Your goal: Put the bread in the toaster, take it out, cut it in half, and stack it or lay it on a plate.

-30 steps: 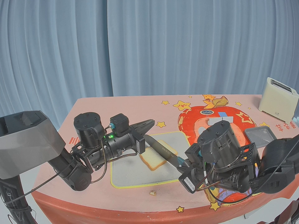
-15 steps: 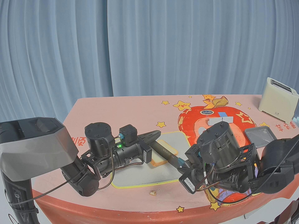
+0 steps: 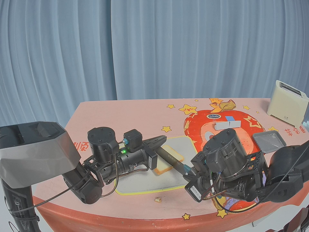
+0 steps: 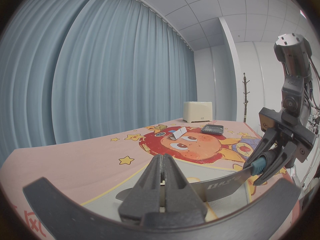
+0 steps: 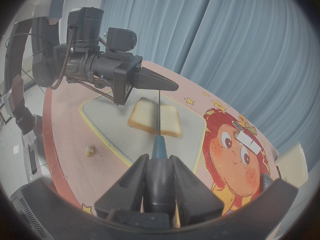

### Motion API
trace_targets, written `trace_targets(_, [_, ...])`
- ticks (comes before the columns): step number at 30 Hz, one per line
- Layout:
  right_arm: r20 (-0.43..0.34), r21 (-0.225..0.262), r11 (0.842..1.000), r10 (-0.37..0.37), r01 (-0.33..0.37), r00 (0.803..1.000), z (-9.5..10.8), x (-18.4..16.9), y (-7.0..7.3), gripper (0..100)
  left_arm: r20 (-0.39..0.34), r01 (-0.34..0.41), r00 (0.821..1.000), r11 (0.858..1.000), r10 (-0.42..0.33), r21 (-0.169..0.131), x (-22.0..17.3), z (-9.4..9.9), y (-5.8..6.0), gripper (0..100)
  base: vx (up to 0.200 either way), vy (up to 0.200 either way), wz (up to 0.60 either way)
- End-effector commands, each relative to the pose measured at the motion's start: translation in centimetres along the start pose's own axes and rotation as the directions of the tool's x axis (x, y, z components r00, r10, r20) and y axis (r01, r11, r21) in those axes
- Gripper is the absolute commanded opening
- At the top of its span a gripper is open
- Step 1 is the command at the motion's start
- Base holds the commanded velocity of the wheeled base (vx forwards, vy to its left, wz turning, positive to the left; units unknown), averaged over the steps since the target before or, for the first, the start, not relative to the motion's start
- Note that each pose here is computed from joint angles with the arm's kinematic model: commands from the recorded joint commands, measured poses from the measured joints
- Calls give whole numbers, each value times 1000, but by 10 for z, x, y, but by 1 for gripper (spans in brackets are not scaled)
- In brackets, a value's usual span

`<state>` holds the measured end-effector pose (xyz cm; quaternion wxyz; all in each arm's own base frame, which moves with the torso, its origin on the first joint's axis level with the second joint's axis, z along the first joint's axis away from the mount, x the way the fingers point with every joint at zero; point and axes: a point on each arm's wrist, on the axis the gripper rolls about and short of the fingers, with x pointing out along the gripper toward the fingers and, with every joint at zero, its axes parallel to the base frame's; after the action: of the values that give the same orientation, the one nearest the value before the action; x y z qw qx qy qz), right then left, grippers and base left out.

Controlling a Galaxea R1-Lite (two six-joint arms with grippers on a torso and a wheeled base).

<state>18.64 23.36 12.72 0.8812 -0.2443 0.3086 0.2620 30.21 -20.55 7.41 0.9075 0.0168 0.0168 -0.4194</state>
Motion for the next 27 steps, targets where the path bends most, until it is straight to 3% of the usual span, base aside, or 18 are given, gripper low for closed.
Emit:
trace_targets(1, [7, 2, 1000, -1, 1, 1000, 2, 0, 0, 0, 17, 0, 1000, 1000, 0, 4, 0, 3, 0, 0, 0, 0, 0])
trace_targets(6, [34, 13, 1000, -3, 3, 999, 9, -3, -2, 0, 3, -2, 1000, 1000, 2, 1, 0, 0, 1, 0, 0, 0, 0])
trace_targets(17, [8, 9, 1000, -2, 2, 1000, 4, -1, -1, 0, -23, -1, 1000, 1000, 1, -7, 2, -10, 1, 0, 0, 0, 0])
trace_targets(27, [13, 16, 1000, -1, 1, 1000, 4, 0, -1, 0, 36, -4, 999, 1000, 4, 7, -3, 12, -1, 0, 0, 0, 0])
